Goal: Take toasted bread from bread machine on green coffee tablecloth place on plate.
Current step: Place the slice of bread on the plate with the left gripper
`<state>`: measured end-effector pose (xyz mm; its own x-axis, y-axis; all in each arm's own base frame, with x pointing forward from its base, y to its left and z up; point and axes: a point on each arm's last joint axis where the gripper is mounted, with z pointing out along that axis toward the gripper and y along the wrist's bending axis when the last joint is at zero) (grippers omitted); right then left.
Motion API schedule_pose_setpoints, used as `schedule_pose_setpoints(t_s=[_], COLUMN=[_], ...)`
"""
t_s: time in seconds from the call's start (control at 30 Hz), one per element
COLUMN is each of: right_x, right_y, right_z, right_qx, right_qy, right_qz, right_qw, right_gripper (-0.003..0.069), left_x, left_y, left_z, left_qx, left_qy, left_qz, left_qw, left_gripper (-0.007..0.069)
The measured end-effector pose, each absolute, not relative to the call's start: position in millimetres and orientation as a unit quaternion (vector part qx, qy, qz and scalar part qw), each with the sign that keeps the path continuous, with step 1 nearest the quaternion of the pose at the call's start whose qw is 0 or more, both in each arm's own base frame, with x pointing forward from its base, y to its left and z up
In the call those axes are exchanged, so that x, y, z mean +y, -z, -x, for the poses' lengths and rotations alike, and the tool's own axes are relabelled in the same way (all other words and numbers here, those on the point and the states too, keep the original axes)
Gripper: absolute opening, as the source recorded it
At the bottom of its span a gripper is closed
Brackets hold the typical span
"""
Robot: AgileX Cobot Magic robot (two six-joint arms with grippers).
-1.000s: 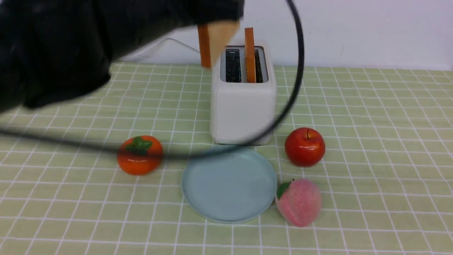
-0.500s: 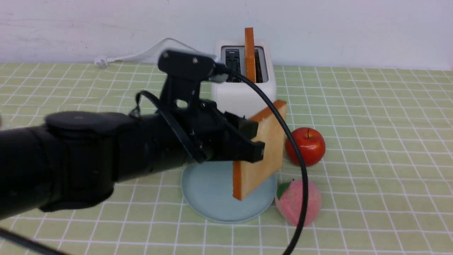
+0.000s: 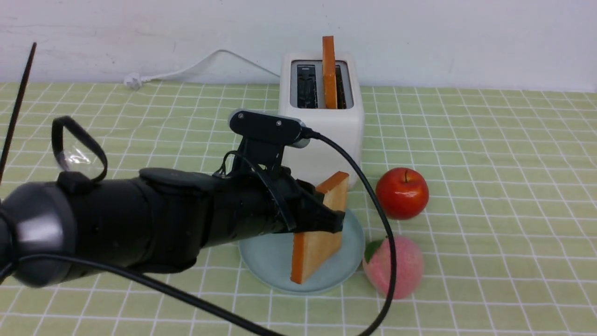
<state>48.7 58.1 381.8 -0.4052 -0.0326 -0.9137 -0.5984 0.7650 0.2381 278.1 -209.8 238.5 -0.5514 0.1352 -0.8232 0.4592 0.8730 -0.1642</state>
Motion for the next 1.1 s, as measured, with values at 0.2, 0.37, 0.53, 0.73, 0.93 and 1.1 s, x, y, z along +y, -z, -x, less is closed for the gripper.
schedule_pose_setpoints(t_s=[0.2, 0.37, 0.53, 0.73, 0.93, 1.1], right_x=[58.5, 58.9, 59.3, 59.4, 59.5, 60.4], right_y=[-382.2, -382.6, -381.8, -381.6, -381.8, -383.0], right_z=[-48.5, -48.3, -47.5, -47.3, -47.4, -47.1], right_qx=[0.788, 0.786, 0.788, 0.788, 0.787, 0.782], right_qy=[-0.278, -0.28, -0.281, -0.282, -0.282, -0.288], right_qz=[0.205, 0.207, 0.211, 0.211, 0.212, 0.214], right_qw=[0.51, 0.511, 0.506, 0.505, 0.506, 0.509], right_gripper=[0.0001, 0.0003, 0.0003, 0.0003, 0.0003, 0.0003], left_x=[-215.7, -221.6, -222.6, -217.7, -217.9, -217.4], left_y=[-243.2, -239.5, -230.4, -230.6, -228.1, -220.9], left_z=[-278.8, -285.5, -290.6, -293.7, -294.7, -298.1], left_qx=[0.854, 0.853, 0.861, 0.865, 0.867, 0.873], left_qy=[0.207, 0.204, 0.189, 0.161, 0.159, 0.143], left_qz=[-0.182, -0.191, -0.188, -0.173, -0.172, -0.167], left_qw=[0.441, 0.44, 0.434, 0.442, 0.44, 0.436], left_gripper=[0.0091, 0.0091, 0.0091, 0.0091, 0.0132, 0.0213])
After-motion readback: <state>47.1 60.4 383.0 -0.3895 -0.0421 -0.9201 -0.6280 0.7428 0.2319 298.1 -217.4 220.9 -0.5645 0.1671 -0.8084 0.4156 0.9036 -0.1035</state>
